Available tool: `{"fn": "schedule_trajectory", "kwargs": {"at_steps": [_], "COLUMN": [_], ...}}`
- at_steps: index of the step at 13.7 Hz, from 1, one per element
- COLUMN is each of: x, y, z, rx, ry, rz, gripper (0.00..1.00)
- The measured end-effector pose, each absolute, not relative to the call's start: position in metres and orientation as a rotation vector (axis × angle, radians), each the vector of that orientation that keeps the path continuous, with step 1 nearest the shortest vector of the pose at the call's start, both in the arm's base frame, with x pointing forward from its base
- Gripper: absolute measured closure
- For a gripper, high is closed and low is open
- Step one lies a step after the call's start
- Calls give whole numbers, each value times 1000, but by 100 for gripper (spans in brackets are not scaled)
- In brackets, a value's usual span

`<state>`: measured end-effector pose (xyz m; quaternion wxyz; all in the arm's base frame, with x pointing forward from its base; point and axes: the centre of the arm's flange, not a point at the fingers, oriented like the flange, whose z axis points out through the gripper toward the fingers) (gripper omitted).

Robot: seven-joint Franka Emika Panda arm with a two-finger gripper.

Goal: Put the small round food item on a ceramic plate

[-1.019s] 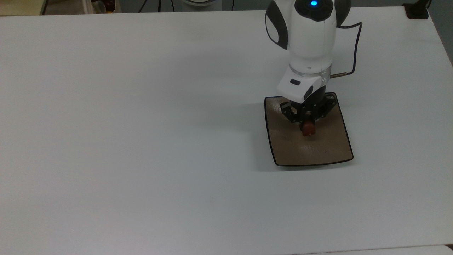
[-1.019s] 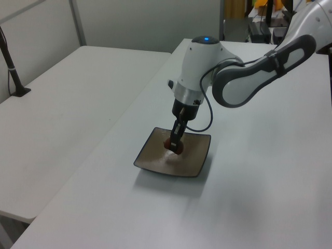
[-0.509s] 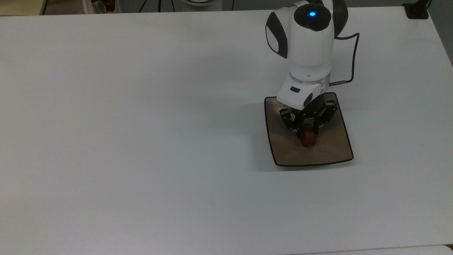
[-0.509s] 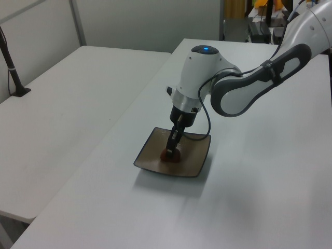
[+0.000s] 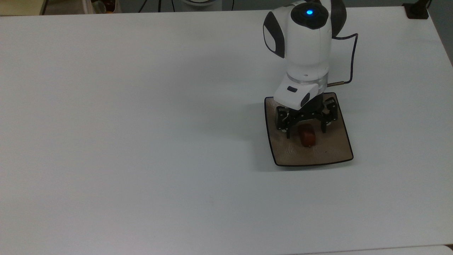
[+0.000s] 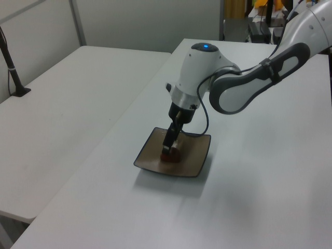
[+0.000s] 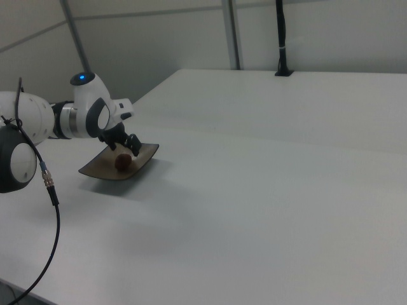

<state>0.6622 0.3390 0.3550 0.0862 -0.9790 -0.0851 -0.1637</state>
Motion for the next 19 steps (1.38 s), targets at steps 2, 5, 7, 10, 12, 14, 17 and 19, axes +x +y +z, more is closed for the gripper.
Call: {"fn": "schedule_trajectory", "kwargs": {"at_steps": [2,5,7,10,12,14,17,19], "x": [668,671,665,638,610,585,565,556], "y": [329,300,261,182,132,95,74,72], "z": [377,426,477,559,604,624,622,617], "rx": [-2913,-2914,-2959,-3033,-3068,-3078,-3085,-3096], "ry": [-246,-199,-137,2,102,180,185,49], "rz": [-541,-588,-521,-388,-298,-236,-192,-174], "gripper": [0,0,0,0,0,0,0,0]}}
